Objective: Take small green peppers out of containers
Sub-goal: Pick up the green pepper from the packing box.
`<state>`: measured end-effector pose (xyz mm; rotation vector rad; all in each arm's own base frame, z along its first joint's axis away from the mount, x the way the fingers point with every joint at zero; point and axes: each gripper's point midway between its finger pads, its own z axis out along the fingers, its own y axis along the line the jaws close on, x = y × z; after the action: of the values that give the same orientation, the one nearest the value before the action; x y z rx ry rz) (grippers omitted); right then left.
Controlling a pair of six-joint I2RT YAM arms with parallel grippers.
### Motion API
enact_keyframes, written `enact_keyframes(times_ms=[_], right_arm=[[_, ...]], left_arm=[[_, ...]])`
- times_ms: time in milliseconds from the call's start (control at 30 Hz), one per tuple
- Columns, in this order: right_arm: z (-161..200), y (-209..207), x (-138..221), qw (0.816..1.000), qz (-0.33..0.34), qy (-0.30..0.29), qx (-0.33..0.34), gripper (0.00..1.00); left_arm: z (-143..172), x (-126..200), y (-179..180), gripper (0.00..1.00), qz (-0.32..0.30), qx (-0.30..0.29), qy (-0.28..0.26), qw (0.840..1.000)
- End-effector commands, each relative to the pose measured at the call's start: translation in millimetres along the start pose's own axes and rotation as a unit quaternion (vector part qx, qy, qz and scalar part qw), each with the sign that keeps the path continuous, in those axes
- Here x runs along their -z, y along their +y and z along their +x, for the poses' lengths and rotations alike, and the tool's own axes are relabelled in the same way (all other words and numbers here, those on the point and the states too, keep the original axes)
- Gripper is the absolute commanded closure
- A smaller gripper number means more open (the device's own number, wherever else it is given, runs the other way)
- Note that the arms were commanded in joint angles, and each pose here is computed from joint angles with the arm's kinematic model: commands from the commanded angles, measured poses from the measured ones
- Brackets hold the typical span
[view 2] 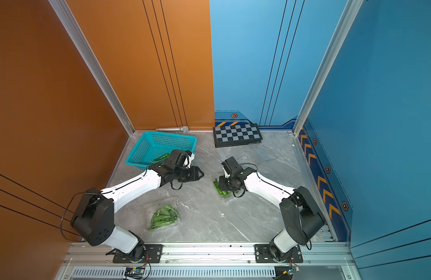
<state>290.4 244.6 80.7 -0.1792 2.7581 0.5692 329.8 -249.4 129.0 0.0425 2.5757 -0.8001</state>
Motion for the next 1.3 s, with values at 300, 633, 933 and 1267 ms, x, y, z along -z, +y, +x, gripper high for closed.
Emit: enact_keyframes(times_ms=[300, 633, 933, 1267], right_arm=[[-4, -8, -16, 0.998, 0.053, 0.018, 0.043, 0.6], [8, -12, -29, 0.996, 0.056, 0.047, 0.05, 0.6], [12, -12, -34, 0.994, 0.059, 0.063, 0.06, 0.63], [13, -12, -35, 0.994, 0.056, 0.072, 0.067, 0.59]], left_arm=[[-2, -2, -7, 0.45, 0.017, 0.004, -0.001, 1.0], [-6, 1, -3, 0.45, 0.018, 0.009, -0.006, 1.0], [-11, 3, -3, 0.46, 0.027, 0.013, -0.011, 0.999], [-6, 4, 5, 0.46, 0.025, 0.021, -0.009, 0.999]])
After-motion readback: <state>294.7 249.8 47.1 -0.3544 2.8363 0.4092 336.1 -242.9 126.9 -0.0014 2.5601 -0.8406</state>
